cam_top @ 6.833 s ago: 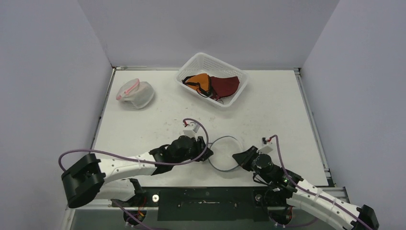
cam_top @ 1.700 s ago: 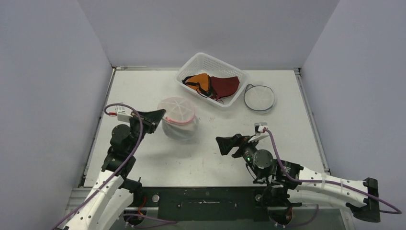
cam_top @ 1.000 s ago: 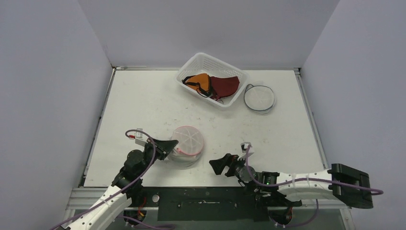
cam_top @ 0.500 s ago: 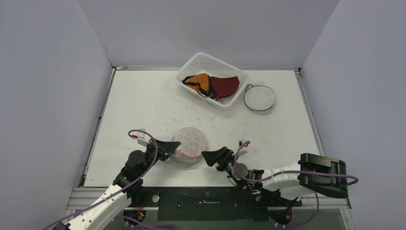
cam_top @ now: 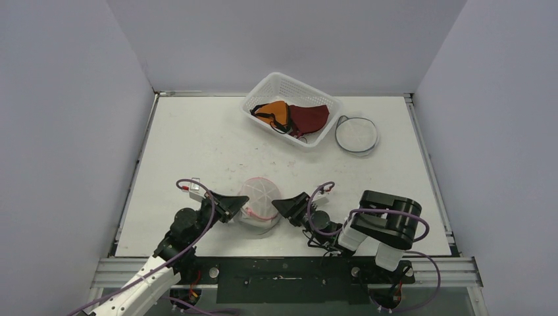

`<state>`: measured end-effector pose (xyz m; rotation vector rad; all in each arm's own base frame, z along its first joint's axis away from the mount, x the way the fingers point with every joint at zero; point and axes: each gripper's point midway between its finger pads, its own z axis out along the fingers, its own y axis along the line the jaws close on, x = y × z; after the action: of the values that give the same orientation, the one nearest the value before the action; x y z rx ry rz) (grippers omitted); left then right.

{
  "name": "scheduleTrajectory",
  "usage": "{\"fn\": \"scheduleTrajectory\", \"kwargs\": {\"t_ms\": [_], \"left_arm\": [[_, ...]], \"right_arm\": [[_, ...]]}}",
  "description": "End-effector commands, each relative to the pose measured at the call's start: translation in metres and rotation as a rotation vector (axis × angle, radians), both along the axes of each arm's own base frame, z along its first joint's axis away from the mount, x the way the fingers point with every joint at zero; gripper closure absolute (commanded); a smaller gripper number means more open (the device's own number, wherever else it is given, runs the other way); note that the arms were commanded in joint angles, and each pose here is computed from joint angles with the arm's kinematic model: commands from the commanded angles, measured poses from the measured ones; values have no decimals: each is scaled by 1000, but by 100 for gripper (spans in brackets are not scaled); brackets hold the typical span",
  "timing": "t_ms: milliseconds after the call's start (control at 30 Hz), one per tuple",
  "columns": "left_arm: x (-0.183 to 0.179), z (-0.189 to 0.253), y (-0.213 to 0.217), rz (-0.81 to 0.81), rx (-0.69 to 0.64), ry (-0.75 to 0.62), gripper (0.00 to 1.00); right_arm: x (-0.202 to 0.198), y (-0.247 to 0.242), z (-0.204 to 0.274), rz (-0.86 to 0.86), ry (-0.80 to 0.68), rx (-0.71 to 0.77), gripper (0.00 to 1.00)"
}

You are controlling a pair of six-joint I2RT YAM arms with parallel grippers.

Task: Unzip the laundry bag and remove the bra
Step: Place the laundry bag at the center of the board.

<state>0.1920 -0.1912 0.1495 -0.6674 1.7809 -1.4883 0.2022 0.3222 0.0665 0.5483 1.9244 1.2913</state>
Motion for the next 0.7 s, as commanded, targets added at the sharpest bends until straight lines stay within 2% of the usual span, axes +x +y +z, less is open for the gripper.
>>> {"fn": "scheduleTrajectory", "kwargs": {"t_ms": [0,233,333,400,567,667], "left_arm": [[-6,1,-4,-33,-18,-6,100],[-5,-6,-3,-34,66,22,99],[-5,-12,-2,-40,120,47,86],[-6,-15,-2,-45,151,56,74],[-7,-12,-3,-64,191,62,67],[-7,-8,-5,-77,195,59,58]], "right_arm": [[-1,17,43,44,-48,223,53],[-5,11,46,59,-64,219,83],[-8,9,48,72,-71,191,93],[-9,9,52,81,-78,164,95],[-6,6,55,89,-101,-3,95],[-4,2,61,91,-127,-79,95]]}}
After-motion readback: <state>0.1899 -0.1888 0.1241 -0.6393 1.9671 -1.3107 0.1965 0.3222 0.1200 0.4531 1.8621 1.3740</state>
